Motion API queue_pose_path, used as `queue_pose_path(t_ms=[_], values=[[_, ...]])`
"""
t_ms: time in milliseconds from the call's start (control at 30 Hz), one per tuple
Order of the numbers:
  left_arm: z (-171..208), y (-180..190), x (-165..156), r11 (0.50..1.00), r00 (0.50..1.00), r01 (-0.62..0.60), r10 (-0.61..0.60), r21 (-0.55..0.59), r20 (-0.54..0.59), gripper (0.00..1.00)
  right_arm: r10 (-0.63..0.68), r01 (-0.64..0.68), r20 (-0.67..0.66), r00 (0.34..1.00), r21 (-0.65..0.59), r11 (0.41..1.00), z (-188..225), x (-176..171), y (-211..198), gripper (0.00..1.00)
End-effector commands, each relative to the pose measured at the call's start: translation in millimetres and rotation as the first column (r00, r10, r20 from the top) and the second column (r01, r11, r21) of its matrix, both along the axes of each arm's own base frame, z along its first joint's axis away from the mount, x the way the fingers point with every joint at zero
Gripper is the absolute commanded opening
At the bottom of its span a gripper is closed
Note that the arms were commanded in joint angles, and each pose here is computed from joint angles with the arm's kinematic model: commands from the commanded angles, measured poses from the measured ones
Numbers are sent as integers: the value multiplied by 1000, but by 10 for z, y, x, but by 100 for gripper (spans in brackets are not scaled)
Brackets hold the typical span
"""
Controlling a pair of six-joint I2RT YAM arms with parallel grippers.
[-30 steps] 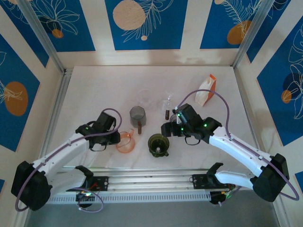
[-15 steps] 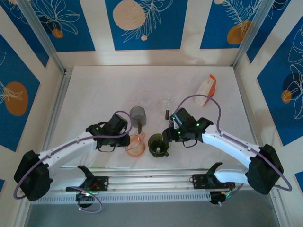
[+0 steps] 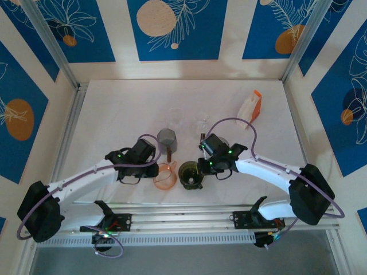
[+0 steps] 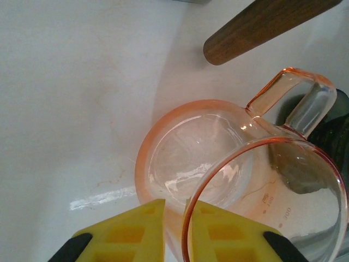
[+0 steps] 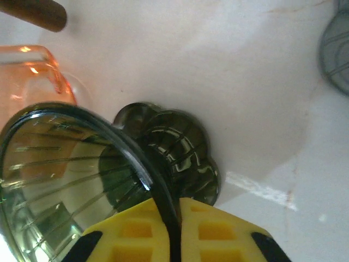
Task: Place the coffee filter in the dripper
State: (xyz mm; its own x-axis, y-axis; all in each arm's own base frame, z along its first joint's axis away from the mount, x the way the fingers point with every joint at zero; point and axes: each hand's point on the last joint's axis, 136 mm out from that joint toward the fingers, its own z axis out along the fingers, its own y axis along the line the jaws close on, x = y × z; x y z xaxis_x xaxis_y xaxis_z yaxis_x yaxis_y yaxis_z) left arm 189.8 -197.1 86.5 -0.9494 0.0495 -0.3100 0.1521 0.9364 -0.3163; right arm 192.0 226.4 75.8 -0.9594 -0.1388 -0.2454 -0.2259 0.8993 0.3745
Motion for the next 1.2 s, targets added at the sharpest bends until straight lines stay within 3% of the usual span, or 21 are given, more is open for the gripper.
queue_pose_path(t_ms=[0,333,633,833,1067,1100,1167], values=[[82,-106,-7,1000,1000,26,-26,-10,2,18,-15,15,1,1000,-32,999,-20,-35,-85,0],[150,-504,8,994,995,102,-101,-42,15,19,-171,178,153,973,-38,983,469,123,-591,0],[182,-996,78,983,986,168,-168,-76,8,20,-252,252,192,948,26,967,830,138,-894,0],[636,-982,178,981,982,167,-156,-101,108,57,-231,223,213,949,62,973,1071,120,-865,0],[1409,-614,255,987,945,119,-80,-105,317,85,-146,116,231,962,140,983,1471,93,-612,0],[1496,-534,258,989,933,110,-67,-103,353,98,-121,88,225,967,153,984,1514,77,-534,0],[1631,-376,261,991,911,88,-41,-97,411,100,-62,27,214,975,162,986,1565,25,-362,0]])
